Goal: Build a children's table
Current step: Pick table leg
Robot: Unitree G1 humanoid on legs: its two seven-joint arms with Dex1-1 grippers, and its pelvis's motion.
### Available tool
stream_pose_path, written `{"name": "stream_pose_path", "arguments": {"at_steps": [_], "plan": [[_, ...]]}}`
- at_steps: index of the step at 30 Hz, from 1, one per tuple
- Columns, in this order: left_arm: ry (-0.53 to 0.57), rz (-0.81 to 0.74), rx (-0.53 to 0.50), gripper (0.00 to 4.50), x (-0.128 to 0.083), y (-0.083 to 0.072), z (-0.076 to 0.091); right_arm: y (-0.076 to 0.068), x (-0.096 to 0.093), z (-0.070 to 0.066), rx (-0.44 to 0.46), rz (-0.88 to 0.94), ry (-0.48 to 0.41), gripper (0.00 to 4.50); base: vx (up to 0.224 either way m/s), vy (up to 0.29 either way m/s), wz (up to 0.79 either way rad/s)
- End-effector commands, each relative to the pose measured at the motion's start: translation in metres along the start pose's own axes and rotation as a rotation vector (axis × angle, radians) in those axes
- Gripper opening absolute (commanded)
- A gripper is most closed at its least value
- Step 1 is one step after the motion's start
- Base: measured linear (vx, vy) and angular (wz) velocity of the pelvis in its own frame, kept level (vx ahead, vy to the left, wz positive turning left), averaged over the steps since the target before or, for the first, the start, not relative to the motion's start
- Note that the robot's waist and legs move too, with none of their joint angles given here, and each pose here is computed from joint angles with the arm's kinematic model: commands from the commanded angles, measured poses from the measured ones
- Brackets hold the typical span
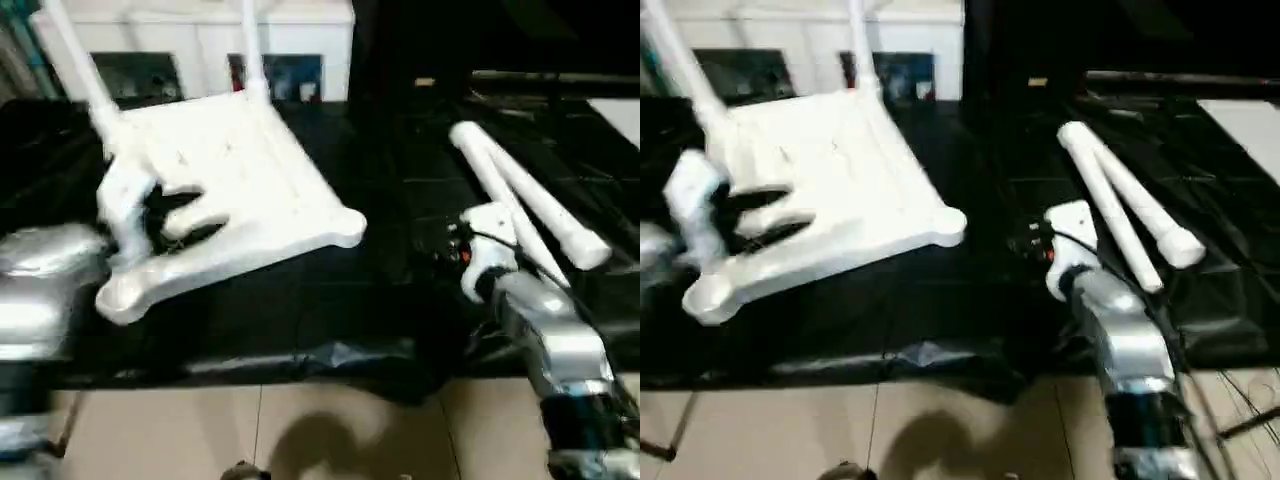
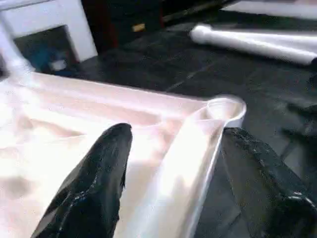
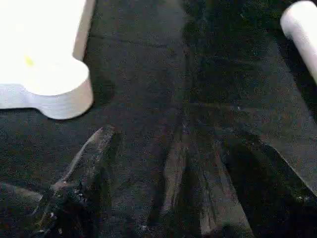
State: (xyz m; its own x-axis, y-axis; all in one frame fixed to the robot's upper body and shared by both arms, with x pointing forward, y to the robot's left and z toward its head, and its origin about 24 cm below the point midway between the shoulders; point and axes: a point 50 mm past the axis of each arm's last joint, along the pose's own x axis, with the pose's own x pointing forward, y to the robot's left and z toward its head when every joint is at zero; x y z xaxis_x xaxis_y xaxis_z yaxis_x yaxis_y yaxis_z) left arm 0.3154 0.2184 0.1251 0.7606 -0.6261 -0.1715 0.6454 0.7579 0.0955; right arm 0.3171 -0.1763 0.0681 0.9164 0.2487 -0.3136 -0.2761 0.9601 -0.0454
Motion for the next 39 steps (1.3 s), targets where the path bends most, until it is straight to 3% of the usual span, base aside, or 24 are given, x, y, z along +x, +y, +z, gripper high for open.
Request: {"name": "stream_pose_path", "arguments": {"at_steps": [1, 4, 6, 10, 13, 17, 18, 21, 25, 29, 33, 39], "plan": [[0.039, 0.011, -0.011, 3.25, 0.002, -0.003, -0.006, 0.001, 0.006, 0.007, -0.014, -0.008, -0.030, 3.36, 0.000, 0.000, 0.00], [0.084, 0.040, -0.045, 3.25, 0.019, -0.013, -0.020, 0.005, 0.016, 0.019, -0.065, -0.002, -0.084, 3.36, 0.000, 0.000, 0.00], [0.058, 0.123, -0.095, 3.25, 0.035, -0.014, -0.024, 0.003, 0.014, 0.026, -0.044, -0.002, -0.095, 3.36, 0.000, 0.000, 0.00], [-0.141, 0.245, -0.221, 3.25, 0.057, -0.024, -0.006, -0.005, 0.005, 0.034, -0.019, -0.072, -0.118, 3.36, 0.000, 0.000, 0.00], [-0.179, 0.338, -0.224, 3.25, 0.055, -0.029, -0.005, -0.007, 0.002, 0.031, -0.011, -0.122, -0.126, 3.36, 0.000, 0.000, 0.00], [-0.211, 0.410, -0.176, 3.25, 0.048, -0.037, -0.010, 0.005, -0.003, 0.024, 0.018, -0.134, -0.183, 3.36, 0.000, 0.000, 0.00], [-0.187, 0.456, -0.151, 3.25, 0.046, -0.040, -0.017, 0.017, -0.004, 0.016, 0.034, -0.119, -0.179, 3.36, -0.005, -0.022, 0.32], [-0.158, 0.498, -0.117, 3.25, 0.047, -0.046, -0.025, 0.032, -0.005, 0.010, 0.076, -0.117, -0.174, 3.36, 0.002, -0.060, 0.46], [-0.182, 0.474, -0.154, 3.25, 0.052, -0.052, -0.020, 0.033, -0.002, 0.015, 0.074, -0.145, -0.191, 3.36, -0.017, -0.128, 0.48], [-0.161, 0.502, -0.109, 3.25, 0.049, -0.047, -0.023, 0.032, -0.004, 0.018, -0.006, -0.135, -0.206, 3.36, -0.031, -0.189, 0.21], [-0.181, 0.451, -0.120, 3.25, 0.047, -0.047, -0.023, 0.035, -0.011, 0.019, 0.041, -0.117, -0.242, 3.36, -0.032, -0.122, 0.04], [-0.185, 0.464, -0.129, 3.25, 0.048, -0.046, -0.022, 0.037, -0.009, 0.015, 0.064, -0.101, -0.212, 3.36, -0.004, -0.011, -0.02]]}}
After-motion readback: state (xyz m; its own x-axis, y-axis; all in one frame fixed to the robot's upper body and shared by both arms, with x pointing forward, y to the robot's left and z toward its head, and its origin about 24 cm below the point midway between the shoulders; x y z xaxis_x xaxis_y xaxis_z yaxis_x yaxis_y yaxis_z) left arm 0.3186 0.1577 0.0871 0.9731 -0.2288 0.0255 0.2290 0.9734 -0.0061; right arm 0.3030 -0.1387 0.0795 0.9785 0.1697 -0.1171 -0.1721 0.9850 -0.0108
